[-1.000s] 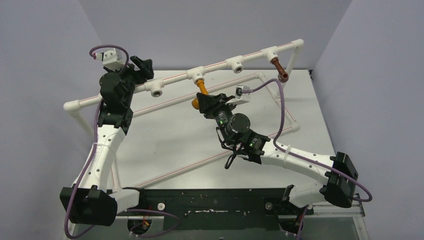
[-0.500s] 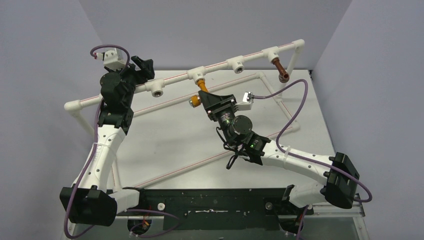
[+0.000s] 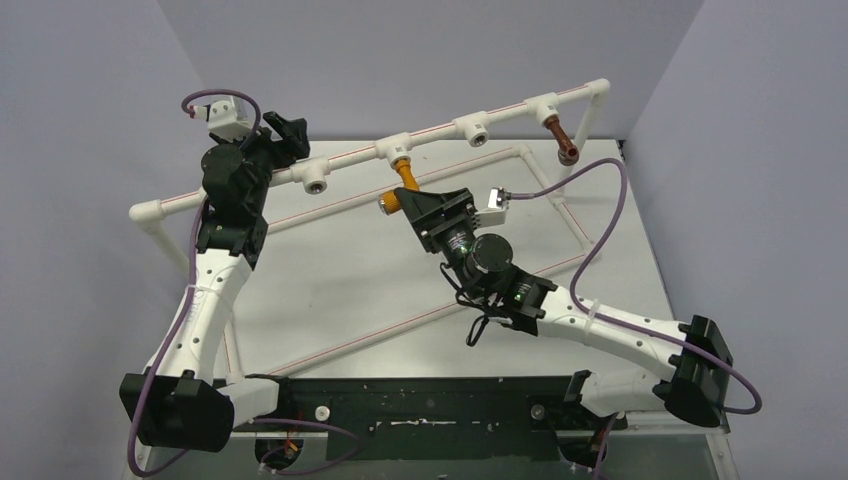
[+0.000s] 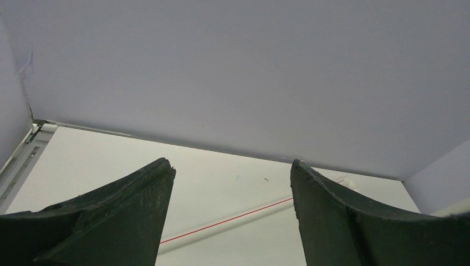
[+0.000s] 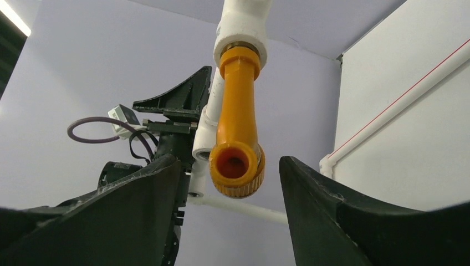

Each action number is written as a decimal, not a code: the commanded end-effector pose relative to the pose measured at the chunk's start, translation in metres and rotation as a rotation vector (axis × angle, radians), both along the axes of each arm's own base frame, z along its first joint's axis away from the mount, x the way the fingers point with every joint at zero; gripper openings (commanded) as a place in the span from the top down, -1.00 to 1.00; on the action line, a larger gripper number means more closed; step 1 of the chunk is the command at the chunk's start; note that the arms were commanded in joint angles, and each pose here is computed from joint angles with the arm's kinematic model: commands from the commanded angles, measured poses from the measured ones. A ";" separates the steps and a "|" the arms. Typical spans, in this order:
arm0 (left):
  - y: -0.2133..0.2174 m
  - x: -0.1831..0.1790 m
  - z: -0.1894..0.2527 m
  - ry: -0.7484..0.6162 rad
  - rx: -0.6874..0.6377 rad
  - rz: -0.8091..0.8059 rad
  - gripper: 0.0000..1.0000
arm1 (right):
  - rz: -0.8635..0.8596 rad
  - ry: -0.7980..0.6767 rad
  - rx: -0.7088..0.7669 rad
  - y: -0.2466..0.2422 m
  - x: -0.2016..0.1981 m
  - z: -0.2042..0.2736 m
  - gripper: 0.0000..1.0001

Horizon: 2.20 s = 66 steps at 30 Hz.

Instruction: Install the water faucets

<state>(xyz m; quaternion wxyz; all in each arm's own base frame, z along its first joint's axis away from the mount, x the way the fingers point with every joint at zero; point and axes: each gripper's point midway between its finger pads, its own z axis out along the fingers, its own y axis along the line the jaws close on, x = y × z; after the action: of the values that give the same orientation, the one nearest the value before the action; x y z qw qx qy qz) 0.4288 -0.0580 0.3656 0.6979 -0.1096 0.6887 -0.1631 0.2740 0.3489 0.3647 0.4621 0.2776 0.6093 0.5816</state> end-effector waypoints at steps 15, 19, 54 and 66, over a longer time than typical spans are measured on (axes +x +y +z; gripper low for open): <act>-0.041 -0.067 -0.232 0.782 0.088 -0.220 -0.49 | -0.080 -0.282 -0.512 -0.090 -0.028 0.049 -0.68; -0.042 -0.067 -0.234 0.786 0.089 -0.223 -0.48 | -0.081 -0.411 -0.701 -0.097 -0.030 0.058 -0.68; -0.043 -0.068 -0.237 0.801 0.089 -0.230 -0.49 | -0.055 -1.496 -2.460 -0.051 -0.009 0.051 -0.78; -0.044 -0.068 -0.237 0.801 0.093 -0.233 -0.49 | -0.181 -1.474 -2.553 -0.030 0.014 0.042 -0.60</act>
<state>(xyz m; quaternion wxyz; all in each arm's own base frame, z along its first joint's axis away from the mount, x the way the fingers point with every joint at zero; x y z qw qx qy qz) 0.4314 -0.0582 0.3642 0.6962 -0.1103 0.6904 -0.1625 0.2789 0.3246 0.3763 0.5869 -0.6754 0.3046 -0.3263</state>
